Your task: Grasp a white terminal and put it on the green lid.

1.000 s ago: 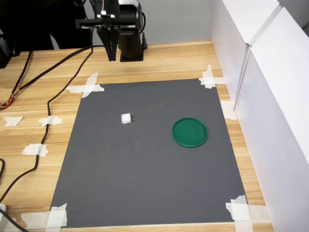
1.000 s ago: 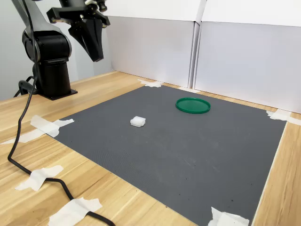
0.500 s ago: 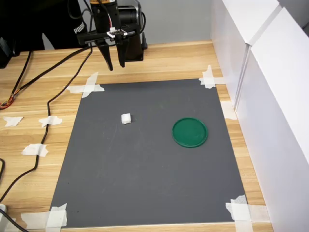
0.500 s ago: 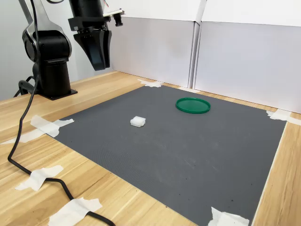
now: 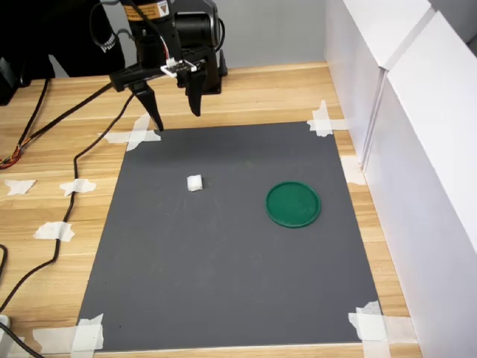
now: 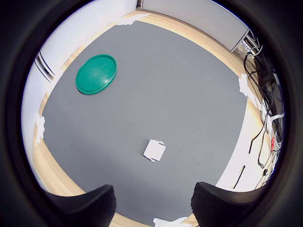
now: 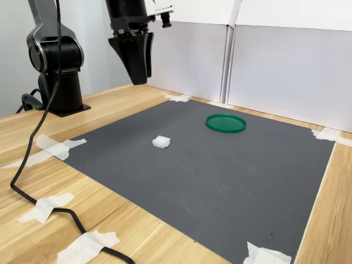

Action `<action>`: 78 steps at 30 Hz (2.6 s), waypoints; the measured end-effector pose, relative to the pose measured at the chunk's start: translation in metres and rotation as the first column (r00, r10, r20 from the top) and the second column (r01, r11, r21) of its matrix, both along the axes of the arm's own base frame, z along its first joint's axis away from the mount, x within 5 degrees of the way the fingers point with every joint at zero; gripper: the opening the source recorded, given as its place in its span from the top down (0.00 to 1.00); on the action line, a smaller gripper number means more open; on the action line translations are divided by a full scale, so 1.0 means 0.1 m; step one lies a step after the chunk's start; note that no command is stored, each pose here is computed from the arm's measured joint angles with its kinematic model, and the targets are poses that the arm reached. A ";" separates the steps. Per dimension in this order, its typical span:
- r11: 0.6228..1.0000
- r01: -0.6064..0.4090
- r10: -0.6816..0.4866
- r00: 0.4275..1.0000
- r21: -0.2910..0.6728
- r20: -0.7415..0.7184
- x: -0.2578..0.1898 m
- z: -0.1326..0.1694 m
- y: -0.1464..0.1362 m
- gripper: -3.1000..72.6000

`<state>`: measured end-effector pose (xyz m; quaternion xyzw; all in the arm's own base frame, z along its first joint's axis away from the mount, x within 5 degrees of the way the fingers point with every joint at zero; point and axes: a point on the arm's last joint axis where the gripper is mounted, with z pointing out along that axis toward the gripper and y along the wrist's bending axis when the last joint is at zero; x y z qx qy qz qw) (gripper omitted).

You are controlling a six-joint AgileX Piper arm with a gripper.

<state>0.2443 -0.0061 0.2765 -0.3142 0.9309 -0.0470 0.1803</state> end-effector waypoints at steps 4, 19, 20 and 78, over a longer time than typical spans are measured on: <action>0.998 -0.061 0.060 0.997 -0.021 -0.052 0.13 -0.13 -0.01 0.06; 0.991 -0.128 0.128 0.992 -0.041 -0.021 0.30 -0.27 -0.01 0.06; 0.991 -0.131 0.130 0.991 -0.035 -0.035 0.31 -0.30 0.00 0.06; 0.973 -0.218 0.207 0.970 -0.079 -0.126 0.49 -1.04 0.11 0.48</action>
